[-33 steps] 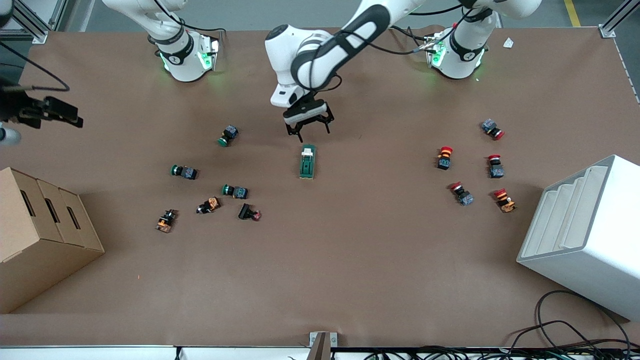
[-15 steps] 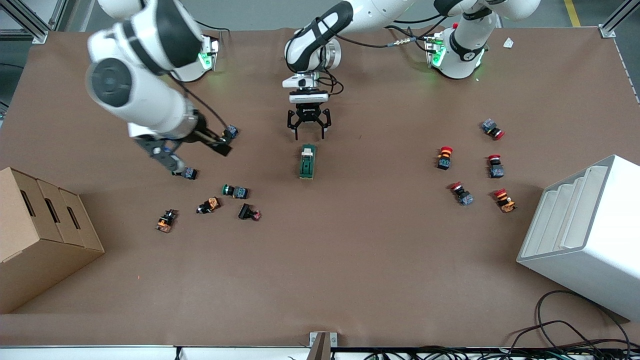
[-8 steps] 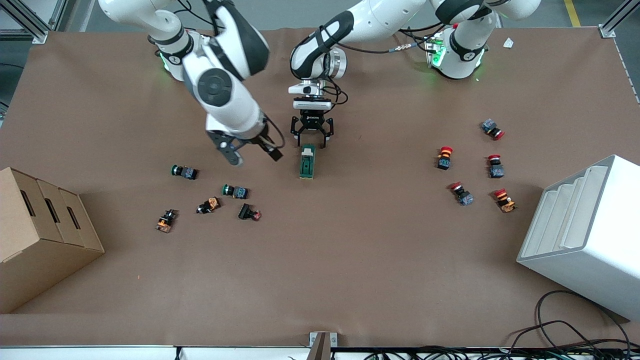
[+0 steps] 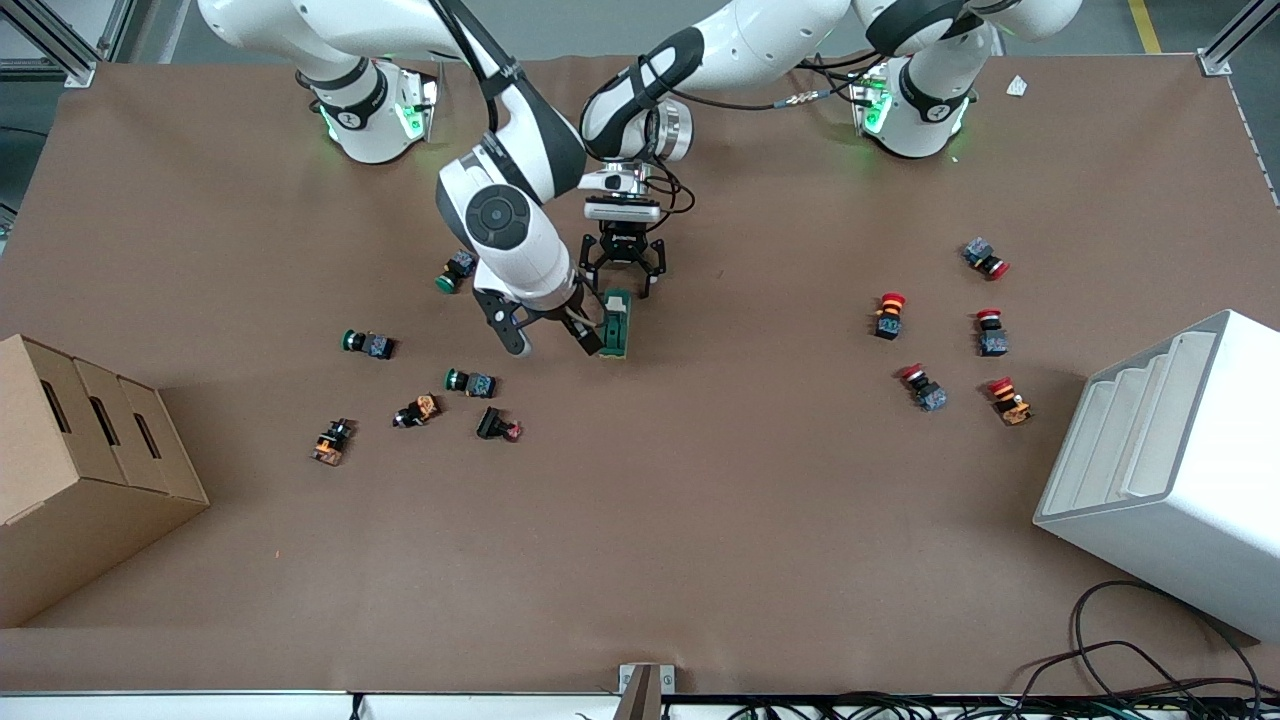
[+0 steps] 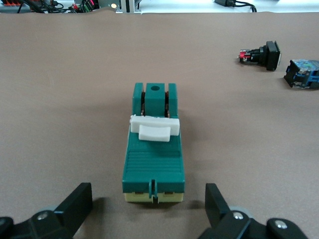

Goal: Close load switch with both arms

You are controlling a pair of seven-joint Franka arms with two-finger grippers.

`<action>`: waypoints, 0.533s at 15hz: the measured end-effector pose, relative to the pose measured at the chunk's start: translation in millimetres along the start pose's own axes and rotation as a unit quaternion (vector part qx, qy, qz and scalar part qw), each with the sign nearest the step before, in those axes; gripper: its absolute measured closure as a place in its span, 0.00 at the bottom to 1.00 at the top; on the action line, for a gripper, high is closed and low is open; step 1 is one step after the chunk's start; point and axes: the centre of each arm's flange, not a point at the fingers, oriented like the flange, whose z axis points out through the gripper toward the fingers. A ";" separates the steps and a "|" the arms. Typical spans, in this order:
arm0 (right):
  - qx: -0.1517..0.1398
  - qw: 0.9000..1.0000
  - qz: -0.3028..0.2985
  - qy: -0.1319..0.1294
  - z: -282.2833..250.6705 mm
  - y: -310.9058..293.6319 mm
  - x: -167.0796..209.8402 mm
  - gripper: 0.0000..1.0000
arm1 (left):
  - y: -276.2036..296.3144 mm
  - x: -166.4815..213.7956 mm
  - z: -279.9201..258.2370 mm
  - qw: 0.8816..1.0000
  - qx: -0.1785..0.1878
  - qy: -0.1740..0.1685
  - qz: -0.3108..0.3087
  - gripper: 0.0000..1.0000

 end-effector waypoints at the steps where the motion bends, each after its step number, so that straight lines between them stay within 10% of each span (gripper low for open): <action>1: 0.005 1.000 -0.004 0.001 10.2 -0.8 -4.8 0.00 | 0.2 -0.7 0.0 1.000 0.000 0.002 0.001 0.01; 8: 0.006 0.998 -0.059 0.002 43.6 2.9 -29.7 0.00 | 0.5 -1.8 -0.1 1.000 0.001 0.004 0.002 0.00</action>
